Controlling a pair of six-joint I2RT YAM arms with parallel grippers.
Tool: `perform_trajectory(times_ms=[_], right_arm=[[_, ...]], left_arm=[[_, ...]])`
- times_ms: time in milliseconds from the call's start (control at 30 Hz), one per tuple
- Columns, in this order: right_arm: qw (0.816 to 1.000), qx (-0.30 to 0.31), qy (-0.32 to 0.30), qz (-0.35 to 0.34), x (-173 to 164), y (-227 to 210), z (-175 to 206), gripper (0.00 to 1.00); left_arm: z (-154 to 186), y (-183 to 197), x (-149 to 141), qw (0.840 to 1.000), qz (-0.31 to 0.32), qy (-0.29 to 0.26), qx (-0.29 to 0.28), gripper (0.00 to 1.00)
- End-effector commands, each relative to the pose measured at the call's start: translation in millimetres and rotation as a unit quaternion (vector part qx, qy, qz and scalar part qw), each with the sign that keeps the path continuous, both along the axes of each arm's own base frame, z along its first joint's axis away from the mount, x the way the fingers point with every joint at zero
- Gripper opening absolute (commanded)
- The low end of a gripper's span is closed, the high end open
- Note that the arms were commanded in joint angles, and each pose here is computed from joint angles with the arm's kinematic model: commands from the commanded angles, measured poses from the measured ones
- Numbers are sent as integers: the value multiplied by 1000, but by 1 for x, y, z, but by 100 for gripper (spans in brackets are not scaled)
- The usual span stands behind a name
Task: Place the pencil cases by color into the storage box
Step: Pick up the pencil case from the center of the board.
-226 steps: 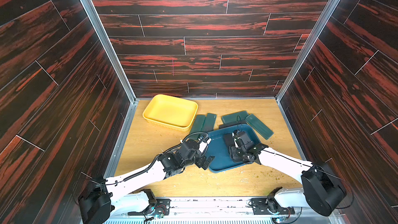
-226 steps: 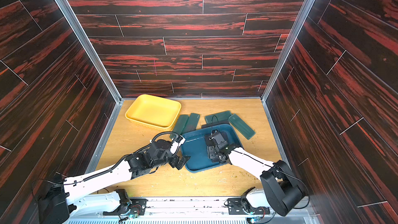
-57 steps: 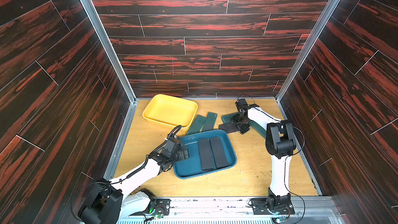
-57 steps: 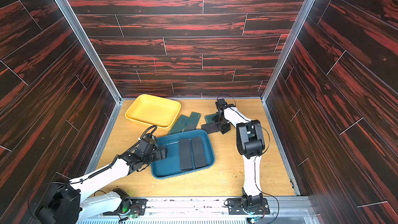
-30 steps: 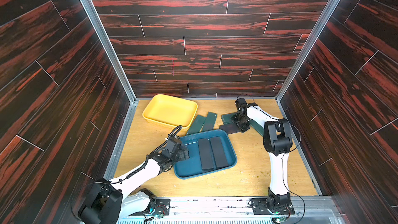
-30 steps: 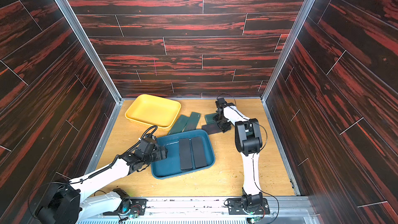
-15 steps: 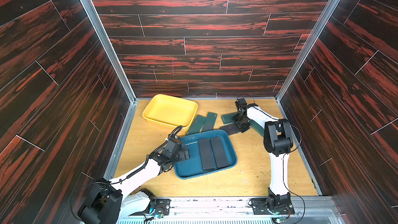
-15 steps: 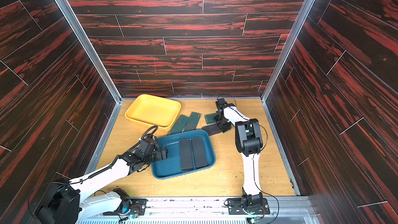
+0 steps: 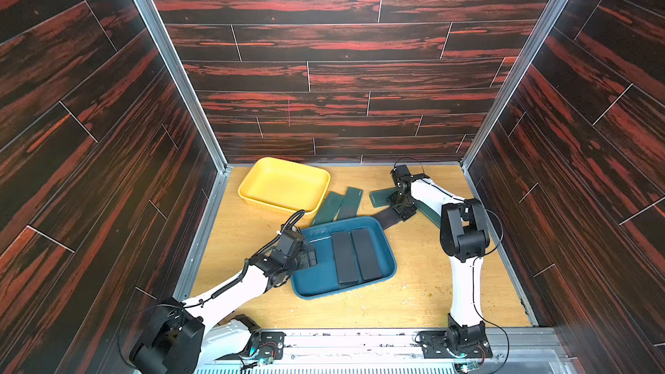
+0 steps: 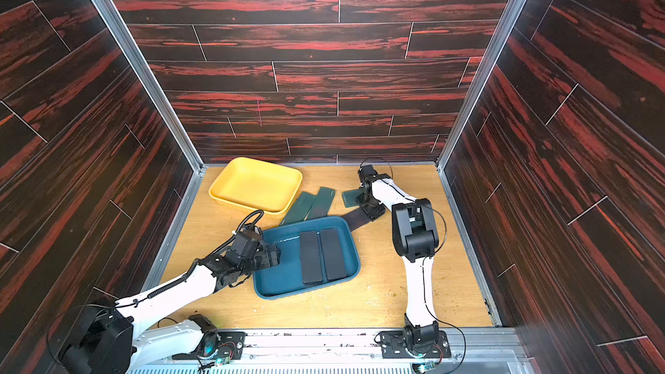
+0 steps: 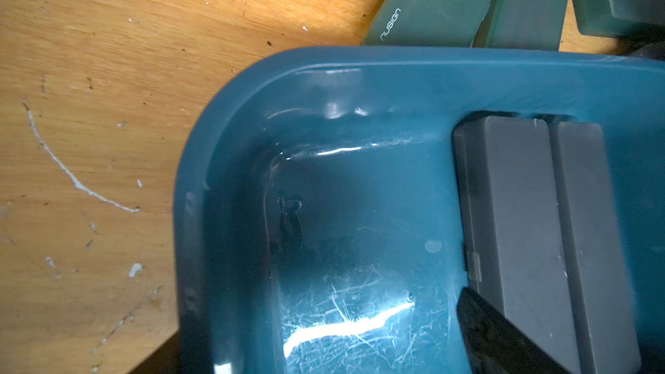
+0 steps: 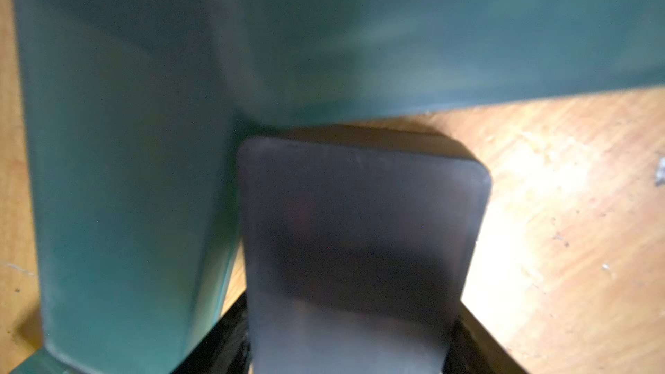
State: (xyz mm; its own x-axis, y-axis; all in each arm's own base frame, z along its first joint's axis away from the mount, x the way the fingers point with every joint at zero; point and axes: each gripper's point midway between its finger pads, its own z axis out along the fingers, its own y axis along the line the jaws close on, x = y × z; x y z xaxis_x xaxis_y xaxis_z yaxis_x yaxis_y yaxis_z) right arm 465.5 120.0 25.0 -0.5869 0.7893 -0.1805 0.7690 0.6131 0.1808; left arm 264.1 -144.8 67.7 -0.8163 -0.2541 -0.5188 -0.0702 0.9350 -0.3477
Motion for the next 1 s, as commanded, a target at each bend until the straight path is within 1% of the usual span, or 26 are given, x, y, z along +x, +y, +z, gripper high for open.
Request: perform_trajectory(times_ms=[0, 300, 500, 667, 733, 867, 967], right_arm=[[999, -27, -5, 29, -5, 1, 12, 64], [992, -72, -63, 79, 11, 12, 47, 65], [984, -96, -107, 108, 22, 21, 74, 65], [969, -129, -155, 143, 29, 28, 101, 66], [962, -136, -179, 154, 32, 32, 113, 66], [951, -145, -207, 176, 35, 35, 129, 66], [939, -161, -233, 197, 39, 39, 145, 66]], left_arm=[[14, -4, 4, 1000, 1, -19, -12, 96], [14, -5, 2, 1000, 4, -18, -15, 96], [12, -6, 2, 1000, 3, -14, -14, 96], [11, -8, 5, 1000, 4, -15, -19, 96], [11, -9, 6, 1000, 4, -16, -19, 96], [10, -12, 7, 1000, 4, -14, -23, 96], [10, -15, 8, 1000, 3, -15, -25, 96]])
